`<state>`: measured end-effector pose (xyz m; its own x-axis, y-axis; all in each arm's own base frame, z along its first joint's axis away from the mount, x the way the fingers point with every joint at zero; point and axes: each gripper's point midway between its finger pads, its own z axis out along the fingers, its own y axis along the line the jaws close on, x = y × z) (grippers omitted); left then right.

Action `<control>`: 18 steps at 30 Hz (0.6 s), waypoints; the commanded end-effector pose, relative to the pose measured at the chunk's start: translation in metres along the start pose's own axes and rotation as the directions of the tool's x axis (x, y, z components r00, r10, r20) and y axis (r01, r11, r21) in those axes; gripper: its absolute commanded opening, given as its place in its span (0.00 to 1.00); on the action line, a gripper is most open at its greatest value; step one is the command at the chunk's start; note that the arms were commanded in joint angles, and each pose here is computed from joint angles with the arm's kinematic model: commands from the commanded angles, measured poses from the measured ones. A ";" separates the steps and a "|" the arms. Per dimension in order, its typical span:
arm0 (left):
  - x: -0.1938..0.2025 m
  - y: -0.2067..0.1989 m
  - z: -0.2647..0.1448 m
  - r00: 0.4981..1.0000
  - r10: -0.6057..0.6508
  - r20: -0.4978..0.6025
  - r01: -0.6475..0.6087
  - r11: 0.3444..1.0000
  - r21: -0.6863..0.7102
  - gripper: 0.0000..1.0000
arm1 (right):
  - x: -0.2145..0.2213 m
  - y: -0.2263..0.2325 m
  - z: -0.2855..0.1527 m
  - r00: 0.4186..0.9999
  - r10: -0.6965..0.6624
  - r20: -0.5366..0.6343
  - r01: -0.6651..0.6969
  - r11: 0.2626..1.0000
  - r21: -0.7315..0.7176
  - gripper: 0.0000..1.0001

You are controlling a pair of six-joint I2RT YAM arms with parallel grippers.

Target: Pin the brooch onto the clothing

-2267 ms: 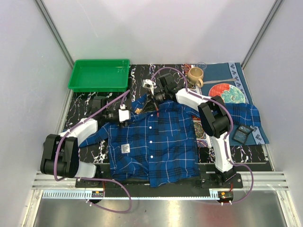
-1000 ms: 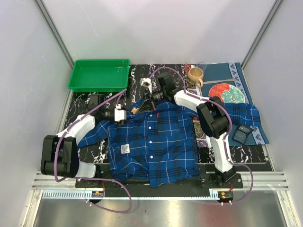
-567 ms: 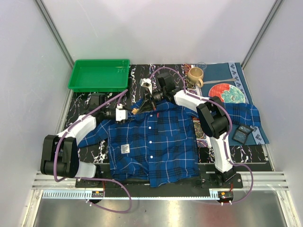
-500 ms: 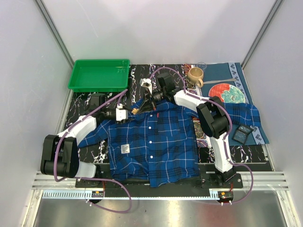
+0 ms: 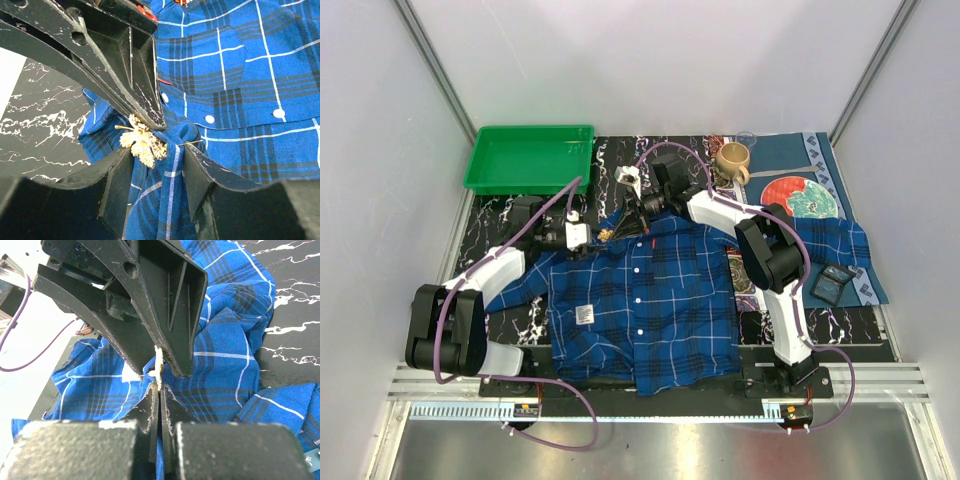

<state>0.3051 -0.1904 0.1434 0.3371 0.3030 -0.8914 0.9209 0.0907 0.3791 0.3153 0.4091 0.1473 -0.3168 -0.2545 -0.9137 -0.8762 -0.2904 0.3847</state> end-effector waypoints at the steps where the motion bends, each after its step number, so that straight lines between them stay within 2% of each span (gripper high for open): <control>1: -0.033 0.009 0.001 0.992 0.082 0.099 -0.082 0.997 -0.005 0.47 | -0.033 0.020 0.005 0.994 -0.111 0.018 0.111 0.993 -0.026 0.00; 6: -0.038 0.010 -0.001 0.993 0.007 0.117 -0.006 1.000 -0.005 0.44 | -0.033 0.016 0.004 0.991 -0.131 0.012 0.131 0.991 0.003 0.00; 12: -0.038 0.006 -0.003 0.992 -0.044 0.121 0.043 0.999 0.009 0.49 | -0.035 0.012 0.002 0.988 -0.154 0.009 0.154 0.988 0.030 0.00; 16: -0.038 0.006 -0.004 0.991 -0.064 0.119 0.063 0.998 0.011 0.41 | -0.035 0.012 0.002 0.988 -0.156 0.009 0.155 0.987 0.032 0.00; 18: -0.038 0.005 -0.004 0.990 -0.074 0.118 0.074 0.997 0.011 0.40 | -0.035 0.012 0.003 0.987 -0.157 0.008 0.157 0.987 0.033 0.00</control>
<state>0.3032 -0.1905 0.1504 0.1973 0.2549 -0.9466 0.9586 0.1521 0.2407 0.3192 0.4108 0.1519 -0.2675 -0.2406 -0.9330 -0.9012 -0.2802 0.3306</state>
